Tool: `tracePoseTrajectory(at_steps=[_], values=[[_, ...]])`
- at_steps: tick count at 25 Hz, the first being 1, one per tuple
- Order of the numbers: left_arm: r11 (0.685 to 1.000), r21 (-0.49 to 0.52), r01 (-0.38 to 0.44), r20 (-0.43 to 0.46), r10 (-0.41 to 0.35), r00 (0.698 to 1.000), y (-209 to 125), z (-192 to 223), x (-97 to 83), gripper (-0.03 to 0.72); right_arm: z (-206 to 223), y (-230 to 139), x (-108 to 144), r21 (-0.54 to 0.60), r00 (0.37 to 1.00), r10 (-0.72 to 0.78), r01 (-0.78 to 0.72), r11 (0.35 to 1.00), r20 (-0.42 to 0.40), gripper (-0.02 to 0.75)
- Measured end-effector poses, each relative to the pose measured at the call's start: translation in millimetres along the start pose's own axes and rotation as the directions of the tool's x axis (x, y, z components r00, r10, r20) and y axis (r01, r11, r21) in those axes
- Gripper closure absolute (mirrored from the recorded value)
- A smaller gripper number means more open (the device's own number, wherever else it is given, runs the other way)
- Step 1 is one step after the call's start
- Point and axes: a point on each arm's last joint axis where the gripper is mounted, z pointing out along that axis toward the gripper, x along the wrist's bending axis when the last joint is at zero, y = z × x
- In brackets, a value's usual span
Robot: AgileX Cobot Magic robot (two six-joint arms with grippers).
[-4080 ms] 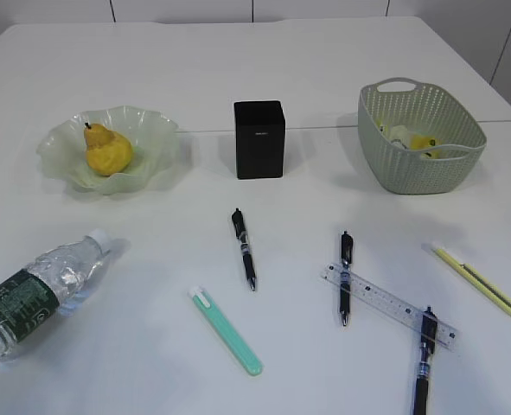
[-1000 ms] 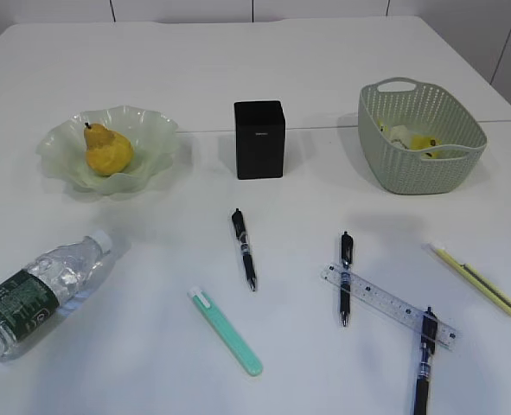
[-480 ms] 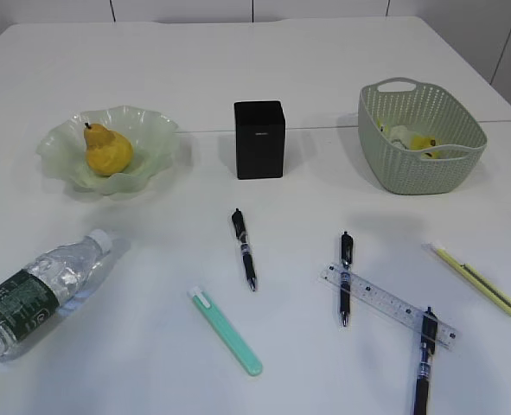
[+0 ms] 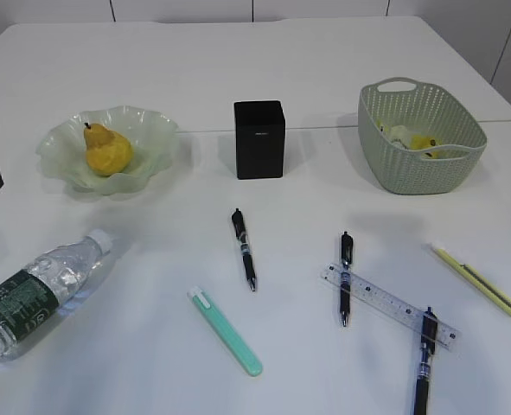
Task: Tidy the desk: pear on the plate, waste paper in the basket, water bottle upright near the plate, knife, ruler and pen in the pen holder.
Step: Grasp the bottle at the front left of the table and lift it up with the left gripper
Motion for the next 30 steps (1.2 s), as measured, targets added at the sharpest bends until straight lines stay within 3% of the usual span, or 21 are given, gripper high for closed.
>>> tracePoseTrajectory(at_steps=[19,26,30], values=[[0.999,-0.033,-0.01,0.04,0.011,0.999,3.5,0.6,-10.8,0.101,0.0,0.0,0.0,0.0,1.0,0.0,0.0,1.0,0.0,0.279],[0.997,0.011,-0.07,0.058,0.069,0.996,6.6,13.9,-10.6,0.099,0.0,0.0,0.0,0.0,1.0,0.0,0.0,1.0,0.0,0.279],[0.994,0.036,-0.106,0.111,0.101,0.989,11.1,28.2,-13.4,0.088,0.0,0.0,0.0,0.0,1.0,0.0,0.0,1.0,0.0,0.279]])
